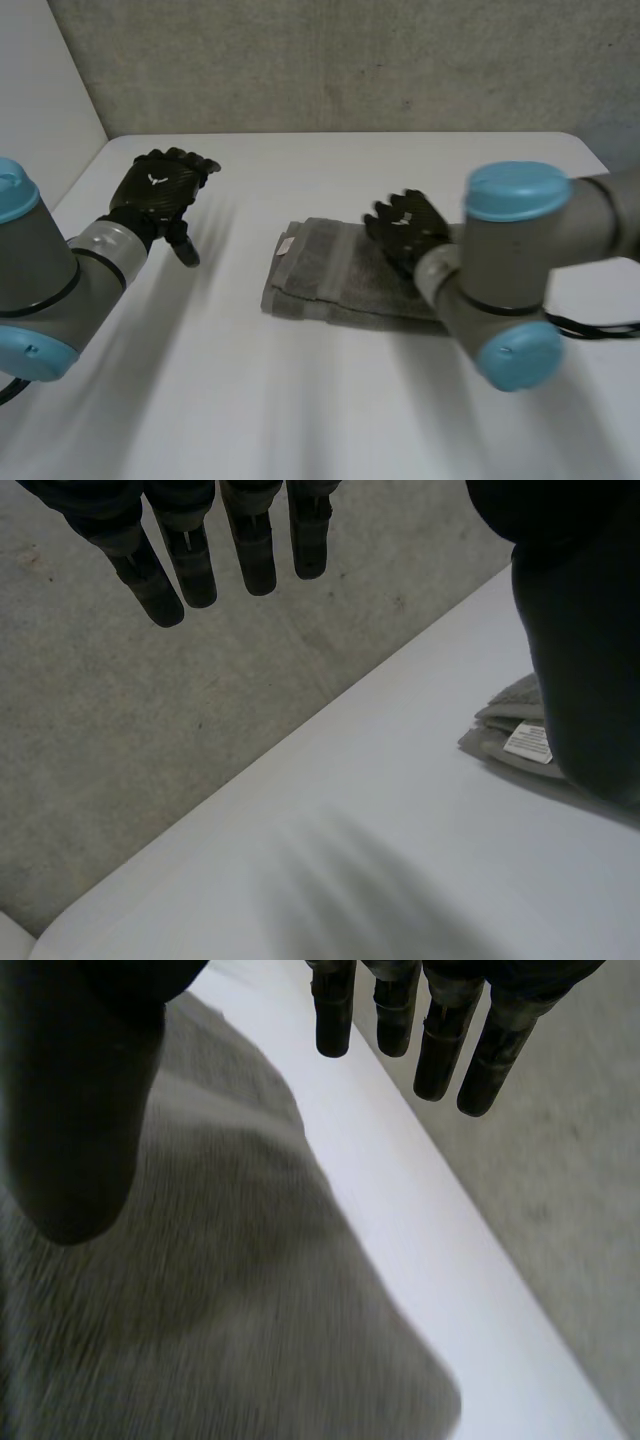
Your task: Fold the towel.
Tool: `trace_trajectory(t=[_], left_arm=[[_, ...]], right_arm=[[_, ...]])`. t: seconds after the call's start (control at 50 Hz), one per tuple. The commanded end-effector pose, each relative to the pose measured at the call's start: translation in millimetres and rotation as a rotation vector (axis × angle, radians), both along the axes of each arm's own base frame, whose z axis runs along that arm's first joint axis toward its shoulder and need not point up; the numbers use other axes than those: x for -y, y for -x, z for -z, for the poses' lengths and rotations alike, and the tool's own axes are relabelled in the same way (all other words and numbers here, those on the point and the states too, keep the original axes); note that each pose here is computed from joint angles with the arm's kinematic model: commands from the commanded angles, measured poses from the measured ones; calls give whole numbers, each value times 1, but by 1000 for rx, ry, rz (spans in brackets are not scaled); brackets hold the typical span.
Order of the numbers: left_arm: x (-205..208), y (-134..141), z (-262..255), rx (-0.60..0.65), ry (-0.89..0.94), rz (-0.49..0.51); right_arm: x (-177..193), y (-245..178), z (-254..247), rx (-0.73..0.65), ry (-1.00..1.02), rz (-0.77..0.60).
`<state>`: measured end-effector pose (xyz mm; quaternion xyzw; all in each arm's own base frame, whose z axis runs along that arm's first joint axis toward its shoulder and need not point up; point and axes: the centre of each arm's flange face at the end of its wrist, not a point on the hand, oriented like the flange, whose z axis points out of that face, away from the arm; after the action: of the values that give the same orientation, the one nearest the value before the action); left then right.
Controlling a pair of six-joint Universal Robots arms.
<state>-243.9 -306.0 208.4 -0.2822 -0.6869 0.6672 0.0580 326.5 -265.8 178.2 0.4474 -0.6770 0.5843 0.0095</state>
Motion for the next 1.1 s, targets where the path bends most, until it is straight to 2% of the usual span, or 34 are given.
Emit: trace_trajectory(t=[0.02,0.16,0.32,0.4,0.54,0.58,0.6,0.64,0.66,0.68,0.7,0.74,0.76,0.8,0.92,0.96,0.98,1.02,1.08,1.1], left_arm=[[-5,5,1,0,-3,17],[-11,12,4,2,-10,40],[-13,14,6,2,-5,46],[-13,13,6,3,-8,45],[-14,14,-1,-3,13,46],[-14,15,-4,-6,23,46],[-14,15,-4,-6,23,46],[-15,18,-11,-15,44,54],[-15,18,-11,-15,44,54],[-15,20,-15,-21,54,60],[-15,20,-15,-21,54,60],[-13,24,-24,-35,79,65],[-13,24,-24,-35,80,65],[-15,31,-31,-49,101,82],[-18,45,-44,-85,131,99],[-20,53,-51,-113,143,102],[-20,53,-51,-114,143,102],[-19,62,-53,-142,142,108],[-19,68,-52,-158,136,120],[-20,75,-52,-175,131,129]], right_arm=[[3,57,28,-8,-118,107],[9,84,50,-20,-158,169],[21,100,60,-102,-133,226],[32,111,38,-147,-41,257],[48,97,-9,-192,155,205],[36,59,-28,-154,231,92],[36,59,-28,-154,231,91],[7,8,-26,-120,260,-117],[7,7,-26,-119,260,-118],[-9,-14,-17,-115,254,-227],[-9,-14,-17,-115,254,-228],[-42,-43,-1,-134,243,-424],[-42,-43,-1,-134,243,-425],[-60,-53,8,-167,228,-526],[-56,-49,8,-180,212,-477],[-50,-42,0,-147,187,-376],[-50,-42,0,-147,186,-375],[-39,-26,-28,-42,167,-245],[-32,-15,-39,22,141,-182],[-26,-5,-46,85,110,-131]])
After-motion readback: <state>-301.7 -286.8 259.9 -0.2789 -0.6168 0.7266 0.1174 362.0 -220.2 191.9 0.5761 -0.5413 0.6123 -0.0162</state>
